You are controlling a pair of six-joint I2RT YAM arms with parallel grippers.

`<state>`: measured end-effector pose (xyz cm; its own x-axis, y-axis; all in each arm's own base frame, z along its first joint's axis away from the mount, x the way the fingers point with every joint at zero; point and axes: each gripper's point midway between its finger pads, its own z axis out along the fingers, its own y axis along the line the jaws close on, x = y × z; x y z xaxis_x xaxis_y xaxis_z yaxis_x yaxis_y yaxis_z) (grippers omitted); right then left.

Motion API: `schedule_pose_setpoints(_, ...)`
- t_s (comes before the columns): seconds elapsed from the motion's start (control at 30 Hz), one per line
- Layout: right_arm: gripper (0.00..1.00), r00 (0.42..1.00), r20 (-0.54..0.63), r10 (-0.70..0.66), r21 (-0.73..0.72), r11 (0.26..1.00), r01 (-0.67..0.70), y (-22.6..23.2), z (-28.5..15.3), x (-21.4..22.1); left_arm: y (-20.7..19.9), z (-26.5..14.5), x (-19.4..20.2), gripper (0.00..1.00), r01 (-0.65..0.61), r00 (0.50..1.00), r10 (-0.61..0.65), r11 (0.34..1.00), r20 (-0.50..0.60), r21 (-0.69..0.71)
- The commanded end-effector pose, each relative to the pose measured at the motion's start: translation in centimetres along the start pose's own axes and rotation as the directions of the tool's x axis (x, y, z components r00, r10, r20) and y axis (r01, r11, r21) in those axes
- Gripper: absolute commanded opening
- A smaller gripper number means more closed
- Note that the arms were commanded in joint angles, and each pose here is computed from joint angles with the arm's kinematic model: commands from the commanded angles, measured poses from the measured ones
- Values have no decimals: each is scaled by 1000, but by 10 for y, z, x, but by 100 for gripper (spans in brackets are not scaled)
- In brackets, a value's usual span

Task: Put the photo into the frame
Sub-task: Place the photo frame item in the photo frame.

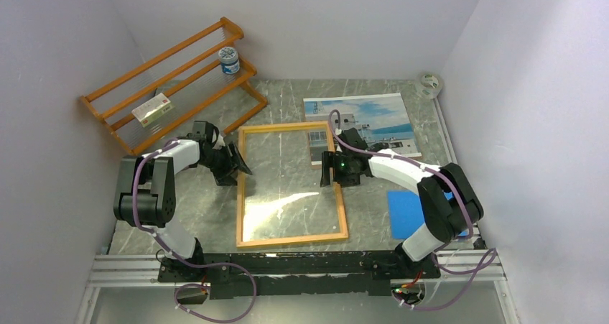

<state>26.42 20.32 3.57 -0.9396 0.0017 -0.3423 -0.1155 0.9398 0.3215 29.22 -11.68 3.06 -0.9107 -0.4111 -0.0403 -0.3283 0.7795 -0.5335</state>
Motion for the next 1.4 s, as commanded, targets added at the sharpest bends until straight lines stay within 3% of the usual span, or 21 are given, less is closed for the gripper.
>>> schedule_pose_setpoints(0.0,75,999,45,-5,-168,986,12,33,-17,-7,-6,5,4,69,3,1000,-3,999,-22,37)
schedule_pose_setpoints(0.37,65,982,146,116,-28,993,-113,7,-32,-18,-4,2,3,67,-6,1000,7,1000,-12,18)
schedule_pose_setpoints(0.47,66,972,179,153,-12,988,-153,2,-36,-21,0,-3,-1,67,-14,1000,15,1000,21,-22)
schedule_pose_setpoints(0.57,60,966,189,174,-48,985,-168,8,-41,-23,4,-11,-8,72,-31,997,35,998,75,-63)
schedule_pose_setpoints(0.7,49,967,160,198,-82,979,-187,15,-38,-19,4,-24,-16,78,-46,990,58,994,132,-95)
schedule_pose_setpoints(0.83,47,967,118,224,-72,974,-216,13,-32,-9,6,-30,-15,79,-45,986,62,992,155,-115)
schedule_pose_setpoints(1.07,47,975,29,222,-77,973,-219,12,-23,13,8,-16,7,66,-17,998,21,998,65,-56)
schedule_pose_setpoints(1.2,42,974,-13,227,-78,971,-228,10,-19,26,13,-10,17,64,5,1000,-3,999,28,-52)
schedule_pose_setpoints(1.37,45,969,-51,241,-85,966,-245,8,-14,38,8,-6,25,63,26,1000,-26,1000,-4,-3)
